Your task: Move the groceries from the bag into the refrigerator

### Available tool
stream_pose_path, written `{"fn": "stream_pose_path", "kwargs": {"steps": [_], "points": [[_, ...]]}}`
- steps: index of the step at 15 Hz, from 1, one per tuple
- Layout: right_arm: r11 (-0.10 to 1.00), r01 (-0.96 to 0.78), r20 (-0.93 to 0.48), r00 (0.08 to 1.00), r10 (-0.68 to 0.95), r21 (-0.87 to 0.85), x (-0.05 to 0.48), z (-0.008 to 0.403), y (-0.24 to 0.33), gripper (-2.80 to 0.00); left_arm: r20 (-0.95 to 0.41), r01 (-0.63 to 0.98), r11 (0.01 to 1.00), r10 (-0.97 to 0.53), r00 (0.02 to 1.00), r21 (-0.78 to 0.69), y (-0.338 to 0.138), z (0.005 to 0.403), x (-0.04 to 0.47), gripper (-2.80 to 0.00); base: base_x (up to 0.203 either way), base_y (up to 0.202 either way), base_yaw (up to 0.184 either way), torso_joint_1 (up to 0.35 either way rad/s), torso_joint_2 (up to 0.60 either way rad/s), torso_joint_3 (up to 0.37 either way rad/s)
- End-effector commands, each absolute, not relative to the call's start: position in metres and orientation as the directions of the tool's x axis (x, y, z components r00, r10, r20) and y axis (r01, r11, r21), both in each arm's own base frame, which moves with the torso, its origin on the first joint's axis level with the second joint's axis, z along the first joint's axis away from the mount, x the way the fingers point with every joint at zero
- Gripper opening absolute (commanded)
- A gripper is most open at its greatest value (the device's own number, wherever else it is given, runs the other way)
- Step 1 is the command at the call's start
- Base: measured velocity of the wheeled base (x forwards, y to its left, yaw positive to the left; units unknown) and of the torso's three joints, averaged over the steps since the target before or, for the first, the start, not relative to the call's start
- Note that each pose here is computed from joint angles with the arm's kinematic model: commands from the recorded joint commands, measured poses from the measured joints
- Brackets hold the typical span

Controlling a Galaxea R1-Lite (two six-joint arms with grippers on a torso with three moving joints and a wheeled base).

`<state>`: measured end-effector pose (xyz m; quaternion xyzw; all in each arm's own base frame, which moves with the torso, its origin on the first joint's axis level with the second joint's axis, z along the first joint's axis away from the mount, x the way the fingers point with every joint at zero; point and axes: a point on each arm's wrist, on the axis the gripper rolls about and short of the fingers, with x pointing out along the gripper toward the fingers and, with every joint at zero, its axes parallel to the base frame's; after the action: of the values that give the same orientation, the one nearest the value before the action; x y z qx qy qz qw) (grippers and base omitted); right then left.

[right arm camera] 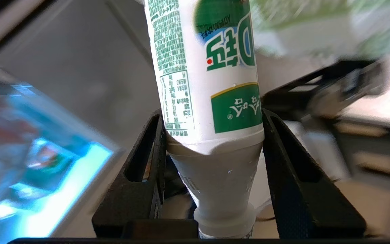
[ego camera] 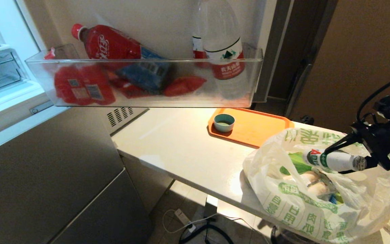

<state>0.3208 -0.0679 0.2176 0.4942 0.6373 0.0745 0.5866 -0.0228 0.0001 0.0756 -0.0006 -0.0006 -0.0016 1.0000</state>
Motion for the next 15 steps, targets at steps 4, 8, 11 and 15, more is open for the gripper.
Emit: {"fn": "stream_pose_path", "kwargs": {"steps": [4, 8, 11, 15], "points": [[0.416, 0.586, -0.599, 0.154, 0.786, 0.695, 0.309, 0.224, -0.064, -2.80, 0.002, 0.003, 1.000, -0.003, 1.000, -0.002, 0.000, 0.076, -0.023, -2.80, 0.000, 0.000, 0.000, 0.000, 0.00, 0.000], [0.385, 0.602, -0.579, 0.162, 0.799, 0.700, 0.306, 0.228, -0.062, -2.80, 0.002, 0.003, 1.000, -0.003, 1.000, -0.002, 0.000, 0.076, -0.023, -2.80, 0.000, 0.000, 0.000, 0.000, 0.00, 0.000], [0.387, 0.596, -0.581, 0.168, 0.797, 0.703, 0.307, 0.230, -0.062, -2.80, 0.002, 0.003, 1.000, -0.003, 1.000, -0.002, 0.000, 0.076, -0.023, -2.80, 0.000, 0.000, 0.000, 0.000, 0.00, 0.000], [0.385, 0.600, -0.581, 0.168, 0.797, 0.701, 0.306, 0.230, -0.062, -2.80, 0.002, 0.003, 1.000, -0.003, 1.000, -0.002, 0.000, 0.076, -0.023, -2.80, 0.000, 0.000, 0.000, 0.000, 0.00, 0.000]]}}
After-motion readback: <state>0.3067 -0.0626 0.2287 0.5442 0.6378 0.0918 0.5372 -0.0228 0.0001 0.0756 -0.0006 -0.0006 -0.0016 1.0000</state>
